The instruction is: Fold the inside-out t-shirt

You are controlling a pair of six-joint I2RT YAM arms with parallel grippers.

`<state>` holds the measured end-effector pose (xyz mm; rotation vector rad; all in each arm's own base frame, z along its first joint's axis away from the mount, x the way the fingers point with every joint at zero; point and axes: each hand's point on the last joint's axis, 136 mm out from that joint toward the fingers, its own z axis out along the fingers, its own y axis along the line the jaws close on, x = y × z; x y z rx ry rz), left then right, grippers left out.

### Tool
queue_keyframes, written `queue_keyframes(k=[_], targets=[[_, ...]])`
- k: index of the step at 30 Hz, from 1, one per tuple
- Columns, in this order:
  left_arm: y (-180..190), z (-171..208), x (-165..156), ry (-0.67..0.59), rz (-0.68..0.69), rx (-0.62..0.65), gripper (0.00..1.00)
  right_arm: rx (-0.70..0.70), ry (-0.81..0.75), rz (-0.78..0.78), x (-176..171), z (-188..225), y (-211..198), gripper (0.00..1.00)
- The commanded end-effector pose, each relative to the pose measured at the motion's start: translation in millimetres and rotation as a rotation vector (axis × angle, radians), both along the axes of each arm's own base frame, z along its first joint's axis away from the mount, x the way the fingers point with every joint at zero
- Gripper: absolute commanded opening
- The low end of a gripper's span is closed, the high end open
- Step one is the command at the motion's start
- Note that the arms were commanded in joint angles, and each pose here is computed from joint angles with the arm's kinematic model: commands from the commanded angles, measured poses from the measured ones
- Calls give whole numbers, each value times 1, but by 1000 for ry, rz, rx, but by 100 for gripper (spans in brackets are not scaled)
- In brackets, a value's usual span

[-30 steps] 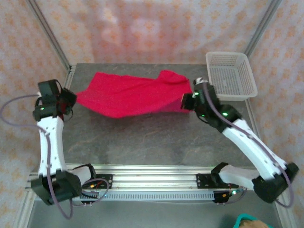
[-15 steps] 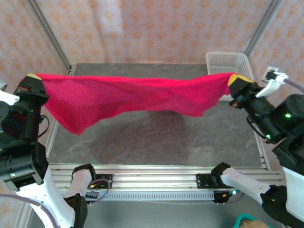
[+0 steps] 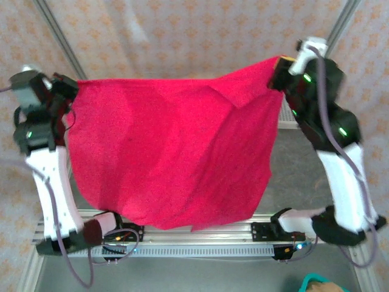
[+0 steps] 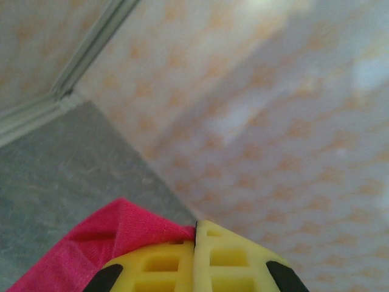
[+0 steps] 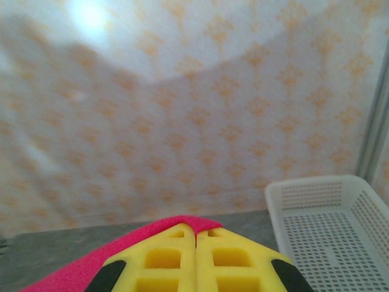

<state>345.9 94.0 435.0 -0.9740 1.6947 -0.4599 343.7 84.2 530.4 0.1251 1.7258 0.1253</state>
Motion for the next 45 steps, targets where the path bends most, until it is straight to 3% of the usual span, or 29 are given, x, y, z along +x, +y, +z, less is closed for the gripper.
queue_keyframes(k=[1, 7, 12, 14, 15, 16, 18, 19, 21, 25, 30, 33, 36, 41, 43, 45], targets=[[2, -43, 53, 64, -39, 8, 0, 7, 97, -29, 72, -40, 1, 0], [-18, -171, 129, 311, -110, 18, 0, 20, 356, 26, 165, -167, 40, 0], [-20, -302, 176, 567, -118, -16, 0, 42, 559, -29, 224, -302, 43, 0], [-14, -336, 193, 657, -112, -21, 0, 74, 629, -51, 251, -346, 41, 2], [-10, -348, 201, 706, -108, -11, 8, 81, 661, -62, 263, -362, 41, 21], [-3, -356, 205, 755, -91, -3, 39, 92, 698, -75, 274, -376, 41, 44], [7, -353, 210, 814, -68, 24, 81, 131, 694, -89, 286, -374, 38, 69], [12, -345, 209, 826, -47, 47, 98, 151, 678, -98, 287, -366, 35, 75], [11, -321, 206, 797, -42, 80, 100, 170, 683, -110, 281, -357, 33, 79], [-6, -280, 172, 709, -25, 148, 100, 195, 754, -74, 248, -364, 40, 77], [-86, -296, 132, 605, -272, -16, 98, 240, 772, -21, 222, -389, 48, 68], [-119, -313, 111, 609, -383, -79, 93, 199, 786, -110, 224, -407, 28, 67], [-131, -320, 93, 641, -421, -60, 90, 214, 765, -131, 238, -421, 19, 61], [-144, -313, 79, 644, -466, -33, 87, 241, 729, -157, 258, -422, 16, 61], [-149, -310, 75, 643, -481, -19, 86, 313, 761, -210, 257, -424, 16, 59], [-152, -309, 72, 642, -477, -10, 85, 451, 798, -156, 254, -427, 41, 55]])
